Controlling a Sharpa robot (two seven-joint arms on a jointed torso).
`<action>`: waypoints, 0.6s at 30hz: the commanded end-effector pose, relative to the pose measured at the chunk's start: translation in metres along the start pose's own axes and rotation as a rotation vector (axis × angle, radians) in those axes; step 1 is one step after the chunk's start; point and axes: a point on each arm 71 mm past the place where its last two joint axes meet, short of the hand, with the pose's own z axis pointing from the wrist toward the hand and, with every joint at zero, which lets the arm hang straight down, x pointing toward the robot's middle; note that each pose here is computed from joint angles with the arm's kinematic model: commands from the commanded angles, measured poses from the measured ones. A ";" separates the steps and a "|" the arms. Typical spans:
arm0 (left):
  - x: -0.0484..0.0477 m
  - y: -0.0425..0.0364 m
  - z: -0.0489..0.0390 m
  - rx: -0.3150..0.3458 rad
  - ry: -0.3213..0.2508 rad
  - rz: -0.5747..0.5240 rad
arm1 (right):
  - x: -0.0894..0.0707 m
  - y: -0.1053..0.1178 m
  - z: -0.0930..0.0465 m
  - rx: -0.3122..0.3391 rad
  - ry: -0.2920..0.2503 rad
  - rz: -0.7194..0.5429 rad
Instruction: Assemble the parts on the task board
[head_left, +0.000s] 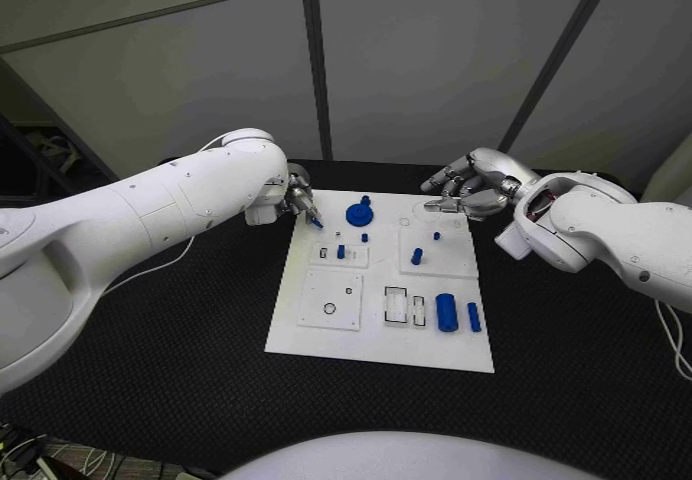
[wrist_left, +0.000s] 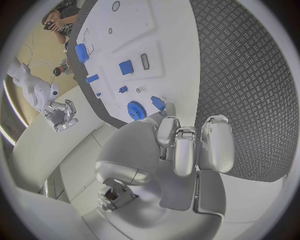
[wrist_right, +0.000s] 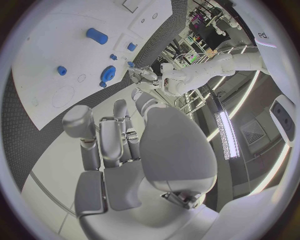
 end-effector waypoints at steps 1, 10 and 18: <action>-0.0022 -0.0031 -0.0032 0.056 -0.035 -0.012 | -0.001 0.001 0.000 -0.008 0.004 -0.002; -0.0031 -0.0066 -0.0093 0.109 -0.085 -0.027 | -0.001 0.001 -0.001 -0.008 0.002 -0.002; -0.0043 -0.0046 -0.0098 0.107 -0.094 -0.031 | -0.002 0.001 -0.001 -0.006 0.001 -0.003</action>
